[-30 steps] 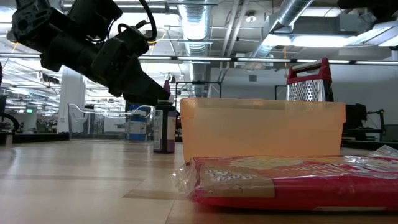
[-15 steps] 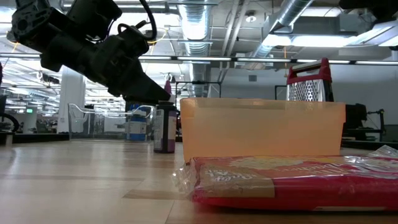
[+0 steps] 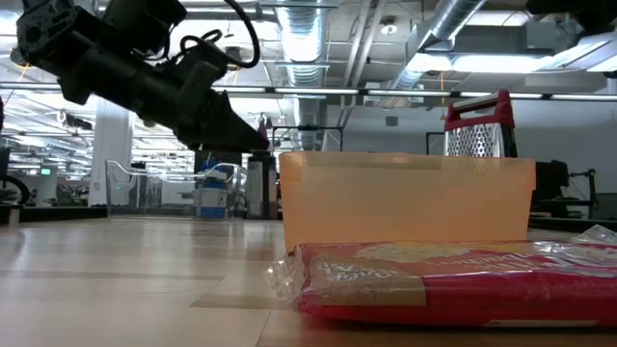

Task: Pick & Place Food Item
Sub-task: Put the left violet food coloring bottle into the transparent bin

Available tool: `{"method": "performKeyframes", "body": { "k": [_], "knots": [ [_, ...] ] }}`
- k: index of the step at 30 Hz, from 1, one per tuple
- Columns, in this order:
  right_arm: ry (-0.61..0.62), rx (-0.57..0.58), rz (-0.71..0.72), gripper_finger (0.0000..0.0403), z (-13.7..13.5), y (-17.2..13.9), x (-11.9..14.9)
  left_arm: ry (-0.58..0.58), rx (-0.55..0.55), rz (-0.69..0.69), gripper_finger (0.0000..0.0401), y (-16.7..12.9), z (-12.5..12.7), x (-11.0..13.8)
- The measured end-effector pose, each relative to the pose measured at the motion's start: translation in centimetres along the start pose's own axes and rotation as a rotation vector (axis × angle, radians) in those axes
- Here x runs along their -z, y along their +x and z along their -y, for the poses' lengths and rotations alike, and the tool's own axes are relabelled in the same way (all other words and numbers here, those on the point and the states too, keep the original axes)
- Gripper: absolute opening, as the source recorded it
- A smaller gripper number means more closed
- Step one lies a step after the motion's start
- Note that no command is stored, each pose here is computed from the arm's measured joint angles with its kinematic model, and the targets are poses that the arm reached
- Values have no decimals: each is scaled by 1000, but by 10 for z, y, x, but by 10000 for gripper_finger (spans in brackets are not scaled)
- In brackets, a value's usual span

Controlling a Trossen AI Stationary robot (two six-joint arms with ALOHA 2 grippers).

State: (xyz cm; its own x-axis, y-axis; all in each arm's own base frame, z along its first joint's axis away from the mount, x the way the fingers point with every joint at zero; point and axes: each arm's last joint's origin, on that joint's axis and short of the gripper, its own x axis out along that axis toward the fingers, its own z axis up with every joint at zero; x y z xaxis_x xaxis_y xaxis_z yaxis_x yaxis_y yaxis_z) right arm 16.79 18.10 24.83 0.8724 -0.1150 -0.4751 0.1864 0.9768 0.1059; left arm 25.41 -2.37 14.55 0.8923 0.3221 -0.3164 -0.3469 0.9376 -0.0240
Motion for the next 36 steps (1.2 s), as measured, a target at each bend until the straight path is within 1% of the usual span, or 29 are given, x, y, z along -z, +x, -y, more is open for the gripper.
{"method": "performKeyframes", "body": {
  "k": [3, 6, 8, 12, 14, 17, 19, 21, 25, 29, 32, 36],
  "knots": [
    [0, 0, 0, 195, 0, 0, 0, -17, -95, 54, 104, -7, -4, -11],
    [0, 0, 0, 195, 0, 0, 0, -27, -215, 102, 104, -20, -12, -25],
    [-1, -2, -1, 195, 0, -1, 0, -42, -304, 137, 104, -31, -17, -35],
    [-2, -3, -1, 195, 0, -1, 0, -59, -435, 207, 104, -54, -29, -54],
    [-2, -3, -1, 195, 0, -1, 0, -58, -519, 233, 104, -66, -35, -62],
    [-2, -3, -1, 195, 0, -1, 0, -92, -680, 266, 104, -81, -48, -70],
    [-2, -3, -1, 195, 0, -1, 0, -115, -766, 277, 104, -88, -60, -73],
    [-2, -3, -1, 195, 0, -1, 0, -132, -812, 281, 104, -90, -71, -76],
    [-2, -3, -1, 195, 0, -1, 0, -139, -850, 254, 104, -87, -94, -76],
    [-3, -3, -1, 195, 0, -1, 0, -176, -957, 174, 104, -82, -121, -66],
    [-7, -2, -1, 195, 0, 0, 0, -247, -973, 135, 104, -80, -145, -60],
    [-14, -1, -1, 195, 0, 0, 0, -293, -1005, 84, 104, -76, -174, -53]
  ]
}}
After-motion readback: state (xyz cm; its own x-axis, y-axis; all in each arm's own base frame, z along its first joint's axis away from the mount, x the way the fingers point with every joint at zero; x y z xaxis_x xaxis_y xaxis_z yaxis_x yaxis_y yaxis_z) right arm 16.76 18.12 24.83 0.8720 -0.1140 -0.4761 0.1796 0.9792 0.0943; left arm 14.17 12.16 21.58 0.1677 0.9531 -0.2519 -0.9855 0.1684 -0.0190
